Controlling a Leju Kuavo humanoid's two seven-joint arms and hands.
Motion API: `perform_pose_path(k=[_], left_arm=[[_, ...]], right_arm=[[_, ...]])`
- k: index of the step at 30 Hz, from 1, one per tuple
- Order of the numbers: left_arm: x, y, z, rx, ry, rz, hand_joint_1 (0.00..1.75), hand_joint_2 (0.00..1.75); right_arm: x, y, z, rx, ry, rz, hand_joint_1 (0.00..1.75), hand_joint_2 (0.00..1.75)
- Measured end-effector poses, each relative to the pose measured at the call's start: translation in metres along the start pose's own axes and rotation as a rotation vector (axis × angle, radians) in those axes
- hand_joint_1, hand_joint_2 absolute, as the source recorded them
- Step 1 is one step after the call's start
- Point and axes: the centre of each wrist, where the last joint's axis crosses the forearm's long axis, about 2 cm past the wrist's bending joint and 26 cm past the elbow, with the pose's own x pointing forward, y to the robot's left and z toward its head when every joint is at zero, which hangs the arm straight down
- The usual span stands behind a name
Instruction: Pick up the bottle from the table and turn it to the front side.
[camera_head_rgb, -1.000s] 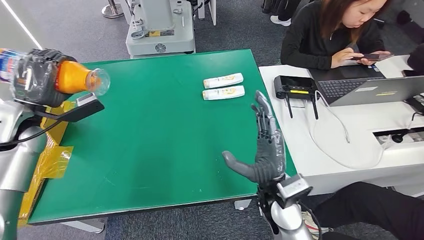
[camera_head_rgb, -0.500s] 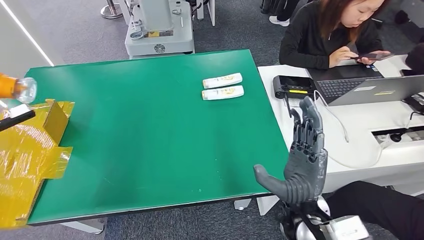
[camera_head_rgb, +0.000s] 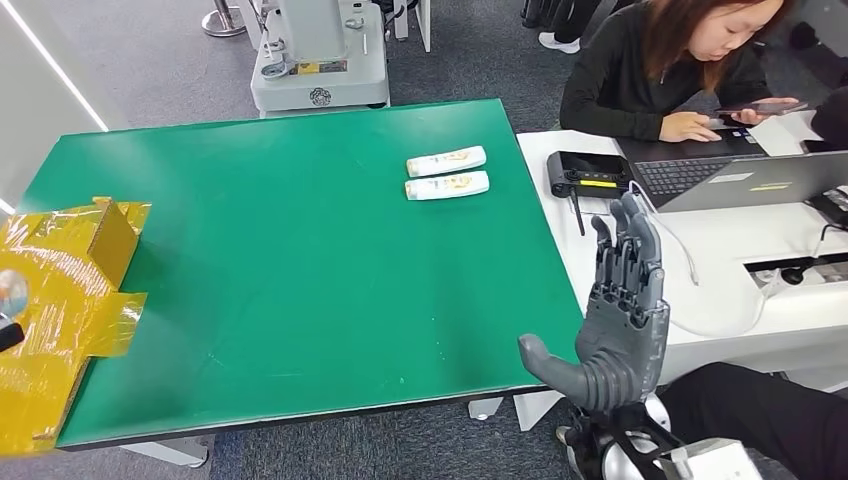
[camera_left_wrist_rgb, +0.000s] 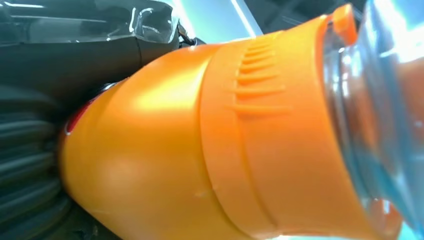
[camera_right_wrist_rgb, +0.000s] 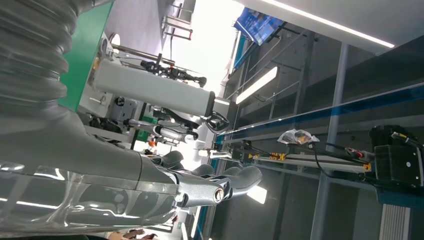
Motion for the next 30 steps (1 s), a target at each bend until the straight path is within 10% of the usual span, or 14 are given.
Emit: perform_pose_path(k=[11,30], left_arm=[[0.067,-0.029,0.011,-0.072,-0.126,0.095,1.75,1.75],[0.122,-0.016,-0.073,0.02,-0.24,0.121,1.64,1.75]], right_arm=[[0.0,0.0,0.001,-0.008,-0.004,-0.021,0.0,1.75],[-0.003,0.003,0.002,0.016,0.02,0.007,0.0,1.75]])
